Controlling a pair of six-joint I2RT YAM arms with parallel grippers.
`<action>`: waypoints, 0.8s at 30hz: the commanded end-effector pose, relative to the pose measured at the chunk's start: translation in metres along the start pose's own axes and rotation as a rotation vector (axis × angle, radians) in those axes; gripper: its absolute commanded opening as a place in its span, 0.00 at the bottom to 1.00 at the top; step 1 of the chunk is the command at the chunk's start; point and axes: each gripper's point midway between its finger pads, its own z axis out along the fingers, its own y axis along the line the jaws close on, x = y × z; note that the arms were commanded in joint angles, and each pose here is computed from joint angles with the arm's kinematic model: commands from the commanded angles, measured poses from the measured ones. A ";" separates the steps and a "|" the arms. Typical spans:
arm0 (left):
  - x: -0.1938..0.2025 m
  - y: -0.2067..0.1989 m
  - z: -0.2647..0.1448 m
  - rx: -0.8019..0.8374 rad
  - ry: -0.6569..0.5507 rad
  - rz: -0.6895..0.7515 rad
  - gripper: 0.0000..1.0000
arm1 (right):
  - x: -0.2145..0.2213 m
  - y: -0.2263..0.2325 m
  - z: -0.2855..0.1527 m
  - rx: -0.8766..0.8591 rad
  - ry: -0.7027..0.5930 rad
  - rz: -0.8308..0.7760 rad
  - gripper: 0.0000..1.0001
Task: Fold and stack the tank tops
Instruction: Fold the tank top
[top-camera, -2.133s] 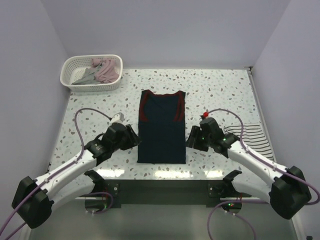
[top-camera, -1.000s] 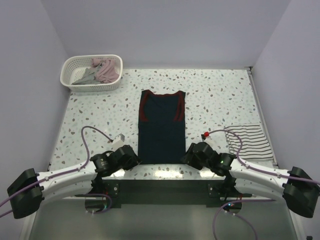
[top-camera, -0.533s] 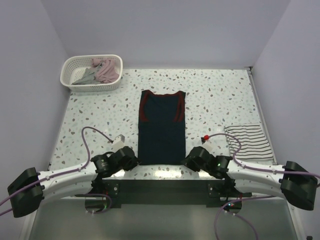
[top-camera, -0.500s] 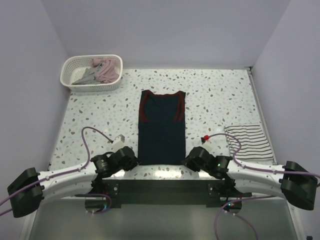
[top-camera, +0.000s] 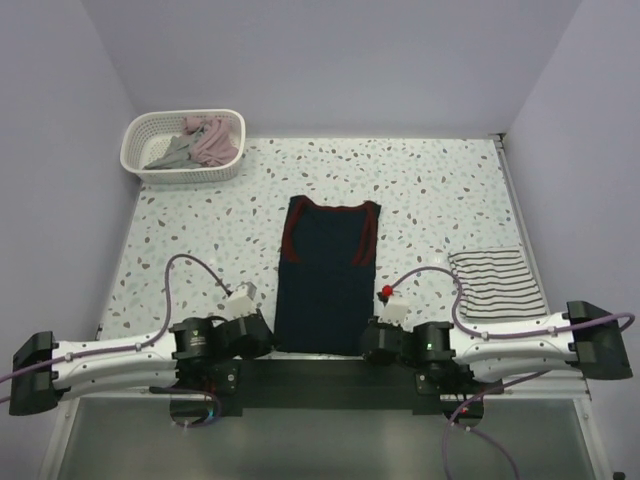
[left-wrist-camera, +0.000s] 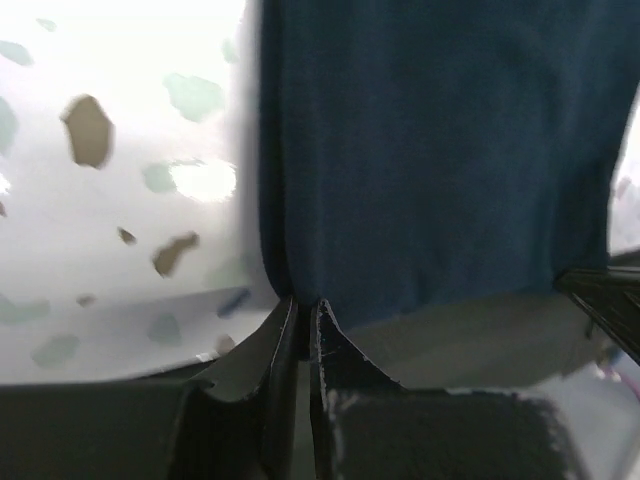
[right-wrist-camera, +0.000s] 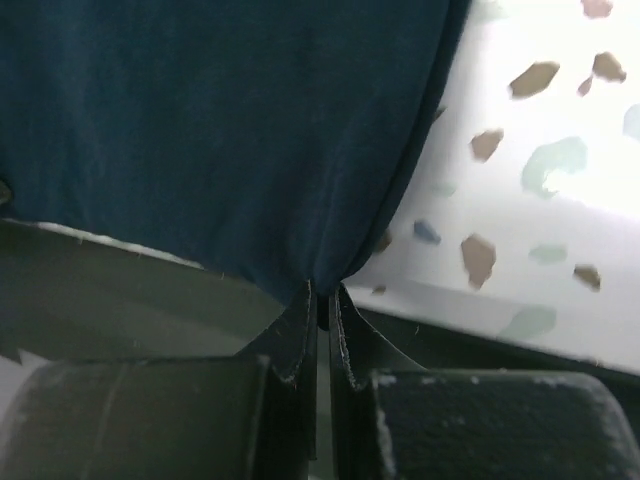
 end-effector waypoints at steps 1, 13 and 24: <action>-0.014 -0.036 -0.033 0.068 -0.048 -0.028 0.00 | -0.017 0.022 -0.023 0.016 -0.104 -0.043 0.00; -0.122 -0.114 -0.106 0.145 -0.458 -0.063 0.00 | -0.128 0.077 -0.077 -0.003 -0.325 -0.055 0.00; -0.266 -0.191 -0.083 0.202 -0.603 0.095 0.00 | -0.252 0.092 -0.046 0.054 -0.335 -0.066 0.00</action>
